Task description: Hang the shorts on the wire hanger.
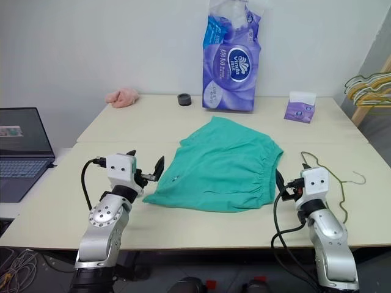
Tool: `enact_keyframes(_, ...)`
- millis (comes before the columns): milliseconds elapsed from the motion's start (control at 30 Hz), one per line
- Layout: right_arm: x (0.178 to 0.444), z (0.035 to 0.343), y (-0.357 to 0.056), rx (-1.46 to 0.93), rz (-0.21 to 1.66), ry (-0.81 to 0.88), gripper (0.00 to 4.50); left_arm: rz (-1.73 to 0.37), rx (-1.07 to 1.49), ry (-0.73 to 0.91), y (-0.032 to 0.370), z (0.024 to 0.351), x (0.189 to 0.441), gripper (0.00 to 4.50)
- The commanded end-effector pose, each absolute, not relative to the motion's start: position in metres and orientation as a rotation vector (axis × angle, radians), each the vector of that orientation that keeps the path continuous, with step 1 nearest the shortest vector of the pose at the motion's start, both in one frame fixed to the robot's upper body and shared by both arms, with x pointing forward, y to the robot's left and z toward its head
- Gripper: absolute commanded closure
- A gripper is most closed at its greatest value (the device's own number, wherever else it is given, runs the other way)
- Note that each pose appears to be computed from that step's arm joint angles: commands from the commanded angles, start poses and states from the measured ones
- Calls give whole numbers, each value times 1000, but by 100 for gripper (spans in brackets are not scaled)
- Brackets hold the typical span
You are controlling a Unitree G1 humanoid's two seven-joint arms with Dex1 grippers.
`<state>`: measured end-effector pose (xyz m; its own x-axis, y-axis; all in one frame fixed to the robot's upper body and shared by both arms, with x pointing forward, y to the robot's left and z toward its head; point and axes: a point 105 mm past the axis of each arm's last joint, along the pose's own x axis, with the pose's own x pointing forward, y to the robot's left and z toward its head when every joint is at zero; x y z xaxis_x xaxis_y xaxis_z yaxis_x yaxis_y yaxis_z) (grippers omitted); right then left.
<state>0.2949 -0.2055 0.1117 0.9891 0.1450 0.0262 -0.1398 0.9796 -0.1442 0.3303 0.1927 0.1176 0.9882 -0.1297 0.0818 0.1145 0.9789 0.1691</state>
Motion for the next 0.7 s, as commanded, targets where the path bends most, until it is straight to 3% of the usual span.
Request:
enact_keyframes(33,296,131,-199,-160,158,-98,0,-125,172,-178,189,137,330,3)
enact_keyframes(500,296,130,-197,-172,185,-89,0,-101,161,-168,203,135,329,3)
enact_keyframes(700,297,130,-196,-176,193,-92,0,-204,79,-235,199,145,322,3)
